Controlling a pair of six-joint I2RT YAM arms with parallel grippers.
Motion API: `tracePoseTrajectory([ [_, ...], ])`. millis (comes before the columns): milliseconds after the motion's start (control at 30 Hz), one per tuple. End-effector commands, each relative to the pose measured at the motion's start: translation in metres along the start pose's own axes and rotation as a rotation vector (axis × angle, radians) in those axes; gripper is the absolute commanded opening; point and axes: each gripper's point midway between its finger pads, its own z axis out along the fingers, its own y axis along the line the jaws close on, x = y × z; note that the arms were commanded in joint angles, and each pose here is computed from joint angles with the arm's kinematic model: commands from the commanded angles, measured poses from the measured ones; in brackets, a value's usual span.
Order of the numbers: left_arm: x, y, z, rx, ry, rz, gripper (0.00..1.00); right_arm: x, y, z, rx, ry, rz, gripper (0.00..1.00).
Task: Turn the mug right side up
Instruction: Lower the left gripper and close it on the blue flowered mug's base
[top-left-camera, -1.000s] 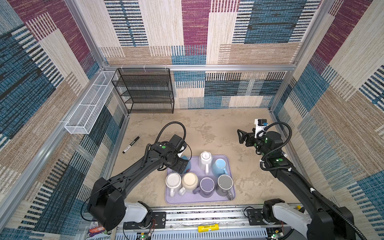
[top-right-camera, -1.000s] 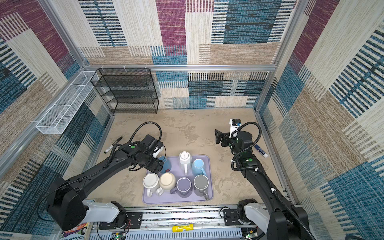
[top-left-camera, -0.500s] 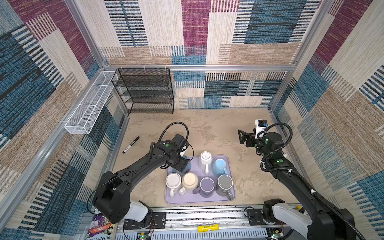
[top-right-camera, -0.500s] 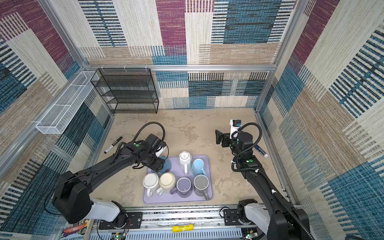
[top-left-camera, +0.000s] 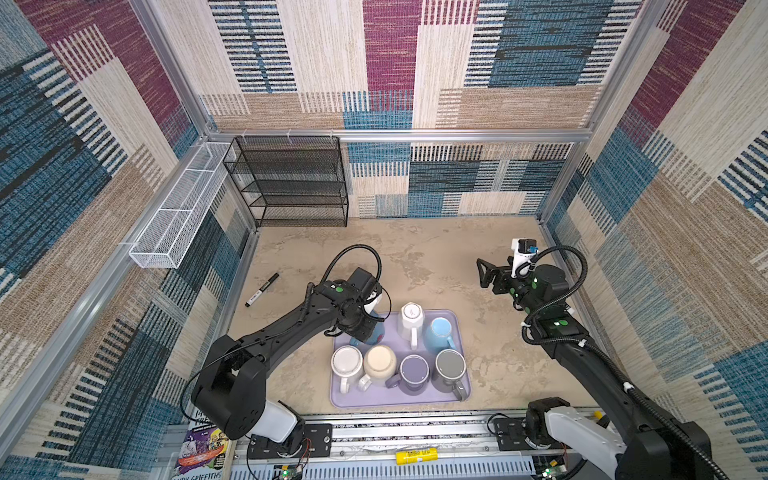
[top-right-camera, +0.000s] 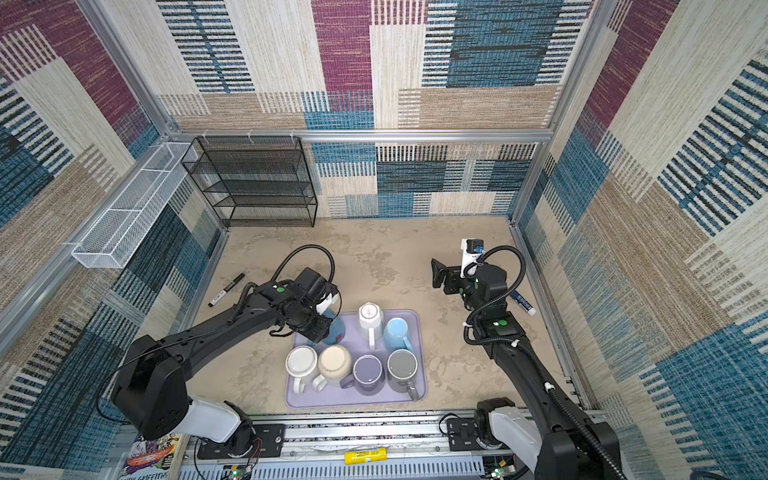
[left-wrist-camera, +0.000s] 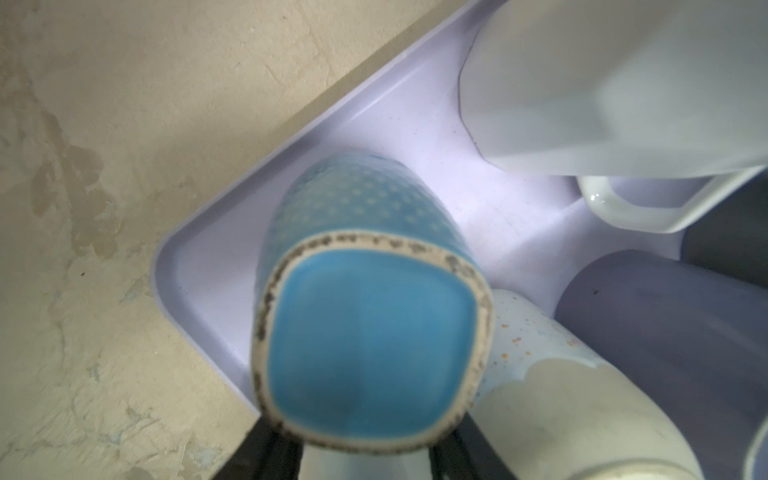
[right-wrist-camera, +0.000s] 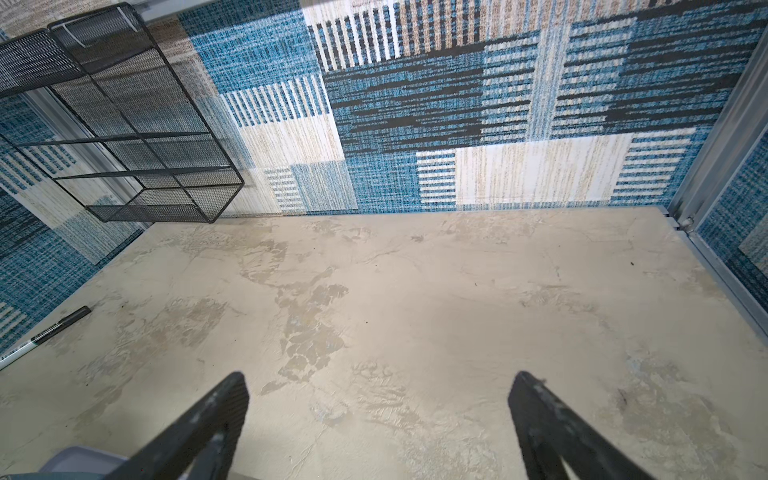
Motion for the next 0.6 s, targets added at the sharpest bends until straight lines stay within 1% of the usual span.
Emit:
tracePoseTrajectory([
  [0,-0.0042,-0.0063,0.0002,0.02,-0.009,0.016,0.44,-0.0003,-0.0017,-0.0008,0.011,-0.001,0.001,1.0],
  [100,-0.0045,-0.0063,0.0011,0.013,-0.007,0.016,0.43,-0.0006,-0.0015,-0.0017,0.011,-0.002,0.001,1.0],
  [300,-0.0036,-0.0042,0.0022,-0.001,-0.004,0.015,0.33,-0.0027,-0.0017,-0.0038,0.014,-0.009,0.0,1.0],
  [567,-0.0025,-0.0022,0.0059,-0.011,0.009,0.001,0.33,-0.0005,-0.0014,-0.003,0.011,-0.003,0.002,1.0],
])
